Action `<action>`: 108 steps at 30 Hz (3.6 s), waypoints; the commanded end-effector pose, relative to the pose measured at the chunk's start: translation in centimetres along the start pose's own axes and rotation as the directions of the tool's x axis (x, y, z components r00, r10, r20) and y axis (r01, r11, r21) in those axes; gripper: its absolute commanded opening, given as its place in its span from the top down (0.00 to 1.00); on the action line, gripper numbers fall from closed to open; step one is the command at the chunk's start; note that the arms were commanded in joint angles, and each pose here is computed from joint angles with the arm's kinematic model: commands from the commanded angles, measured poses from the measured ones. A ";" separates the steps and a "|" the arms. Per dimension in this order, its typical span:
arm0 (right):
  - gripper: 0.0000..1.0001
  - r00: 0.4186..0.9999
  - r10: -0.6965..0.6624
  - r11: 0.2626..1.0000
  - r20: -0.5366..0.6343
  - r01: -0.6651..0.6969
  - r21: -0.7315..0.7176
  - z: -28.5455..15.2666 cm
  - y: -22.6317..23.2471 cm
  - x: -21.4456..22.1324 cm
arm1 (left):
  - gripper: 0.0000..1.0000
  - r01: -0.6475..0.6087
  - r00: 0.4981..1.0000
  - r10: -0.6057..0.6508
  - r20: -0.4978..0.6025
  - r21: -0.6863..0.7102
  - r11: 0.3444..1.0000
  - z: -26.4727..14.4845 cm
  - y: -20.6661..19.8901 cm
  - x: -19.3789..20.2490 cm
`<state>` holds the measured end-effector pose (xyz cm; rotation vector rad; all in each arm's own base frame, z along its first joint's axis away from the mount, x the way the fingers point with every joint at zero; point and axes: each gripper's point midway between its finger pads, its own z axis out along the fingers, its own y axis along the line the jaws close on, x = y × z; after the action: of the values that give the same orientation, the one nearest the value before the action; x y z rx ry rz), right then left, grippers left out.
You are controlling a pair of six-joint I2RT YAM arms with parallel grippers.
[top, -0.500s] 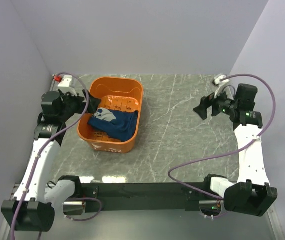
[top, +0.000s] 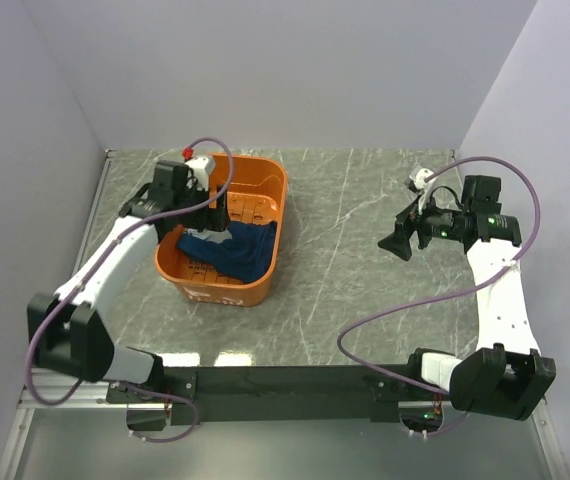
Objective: Fold and stack the t-shirts
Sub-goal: Grab the tshirt from the pile, then move the tshirt to the center of the board, then flatten the tshirt out
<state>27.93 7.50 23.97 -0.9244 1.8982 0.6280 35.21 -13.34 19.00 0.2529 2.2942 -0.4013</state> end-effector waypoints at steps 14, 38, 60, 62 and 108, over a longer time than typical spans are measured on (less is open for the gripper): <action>0.02 1.000 0.029 0.999 -0.006 -0.029 -0.021 0.7 0.4 1.1 | 0.38 0.029 0.970 -0.079 -0.230 -0.212 0.977 6.6 0.3 4.6; 0.05 0.996 0.006 0.969 0.085 -0.026 0.246 -4.0 -4.4 -8.7 | 1.00 -0.310 0.759 -0.273 0.591 0.697 0.647 -25.4 -23.0 -24.1; 0.07 0.978 0.125 0.851 0.165 -0.191 0.490 -7.5 -8.8 -7.7 | 1.00 -0.445 0.763 -0.402 0.506 0.863 0.241 -31.3 -34.9 -26.4; 0.07 0.978 0.126 0.849 0.168 -0.193 0.492 -7.6 -8.9 -7.6 | 1.00 -0.438 0.768 -0.400 0.501 0.866 0.243 -30.8 -35.2 -26.4; 0.07 0.970 0.231 0.971 -0.076 -0.224 0.089 2.6 -0.7 3.1 | 0.11 0.095 0.963 -0.121 0.242 0.117 0.989 -4.1 -11.1 -5.2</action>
<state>28.26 7.32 19.36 -0.6753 2.1372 0.6508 31.98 -22.89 28.11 0.1870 2.0316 -0.6108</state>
